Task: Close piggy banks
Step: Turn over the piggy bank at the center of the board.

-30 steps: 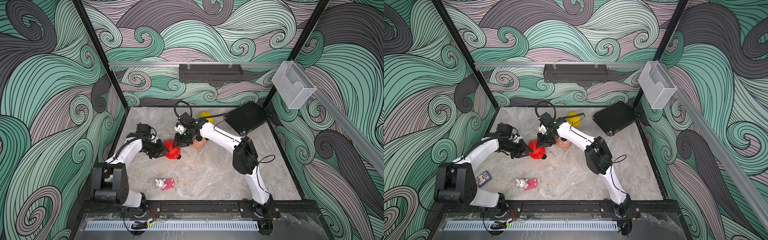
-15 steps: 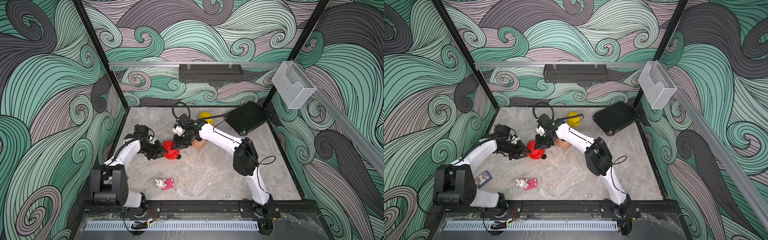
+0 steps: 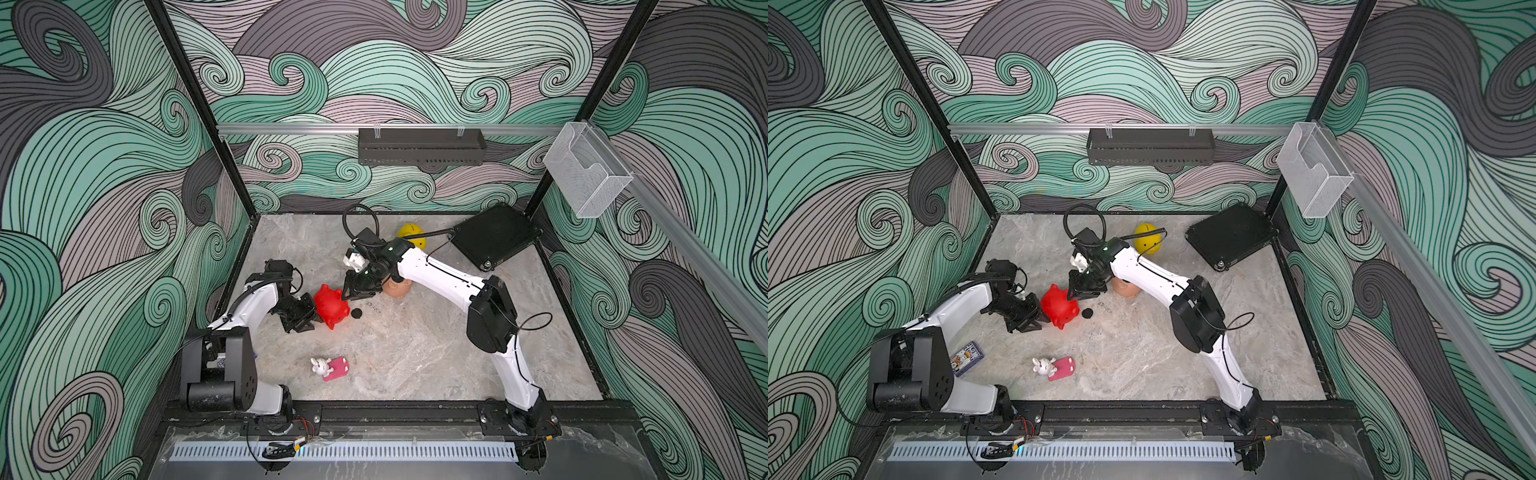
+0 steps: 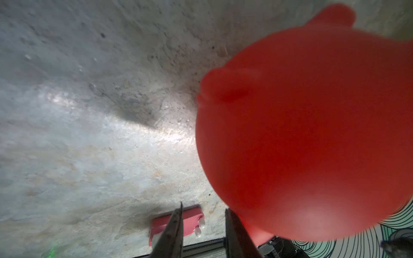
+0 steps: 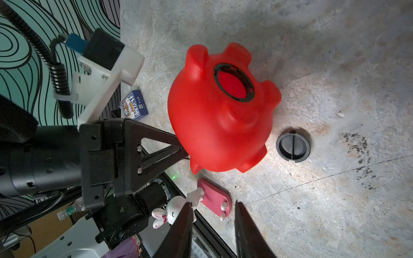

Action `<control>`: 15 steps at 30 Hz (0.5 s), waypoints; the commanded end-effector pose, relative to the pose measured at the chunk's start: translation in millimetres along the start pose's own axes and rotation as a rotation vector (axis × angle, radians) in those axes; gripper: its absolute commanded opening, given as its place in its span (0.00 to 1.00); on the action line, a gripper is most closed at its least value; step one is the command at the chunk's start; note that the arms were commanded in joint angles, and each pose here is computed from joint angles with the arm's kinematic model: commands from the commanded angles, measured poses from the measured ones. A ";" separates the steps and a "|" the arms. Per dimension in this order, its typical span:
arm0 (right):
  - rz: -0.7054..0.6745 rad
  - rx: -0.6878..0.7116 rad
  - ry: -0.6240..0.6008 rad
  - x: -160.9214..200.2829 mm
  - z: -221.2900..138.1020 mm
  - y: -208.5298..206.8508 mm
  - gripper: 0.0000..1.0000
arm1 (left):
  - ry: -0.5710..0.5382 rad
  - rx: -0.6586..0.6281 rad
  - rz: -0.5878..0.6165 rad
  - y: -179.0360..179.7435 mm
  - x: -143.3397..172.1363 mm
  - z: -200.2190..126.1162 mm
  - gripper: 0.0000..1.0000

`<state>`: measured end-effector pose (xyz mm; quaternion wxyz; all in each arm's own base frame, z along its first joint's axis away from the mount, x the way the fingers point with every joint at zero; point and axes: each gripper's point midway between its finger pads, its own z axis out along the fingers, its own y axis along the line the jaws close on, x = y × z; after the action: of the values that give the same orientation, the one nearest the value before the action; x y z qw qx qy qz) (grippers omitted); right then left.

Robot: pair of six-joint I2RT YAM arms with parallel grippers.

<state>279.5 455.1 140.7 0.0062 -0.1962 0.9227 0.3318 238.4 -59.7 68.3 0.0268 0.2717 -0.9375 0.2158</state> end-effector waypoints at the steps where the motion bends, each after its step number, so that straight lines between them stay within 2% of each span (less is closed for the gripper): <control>1: -0.012 -0.009 -0.015 3.8 -13.8 9.8 0.34 | -0.009 -0.022 0.005 1.3 -6.0 -6.5 0.32; 7: -0.042 0.002 -0.034 -2.5 -14.0 10.0 0.35 | -0.010 -0.023 -0.004 0.4 -12.0 -7.3 0.32; 15: -0.159 0.020 -0.112 -34.7 -12.1 16.4 0.48 | -0.006 -0.047 -0.013 4.9 -16.6 -10.0 0.32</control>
<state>295.7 464.8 161.7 0.0557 -0.2261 0.9125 0.3365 250.2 -50.3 69.5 0.0243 0.2762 -0.9385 0.2060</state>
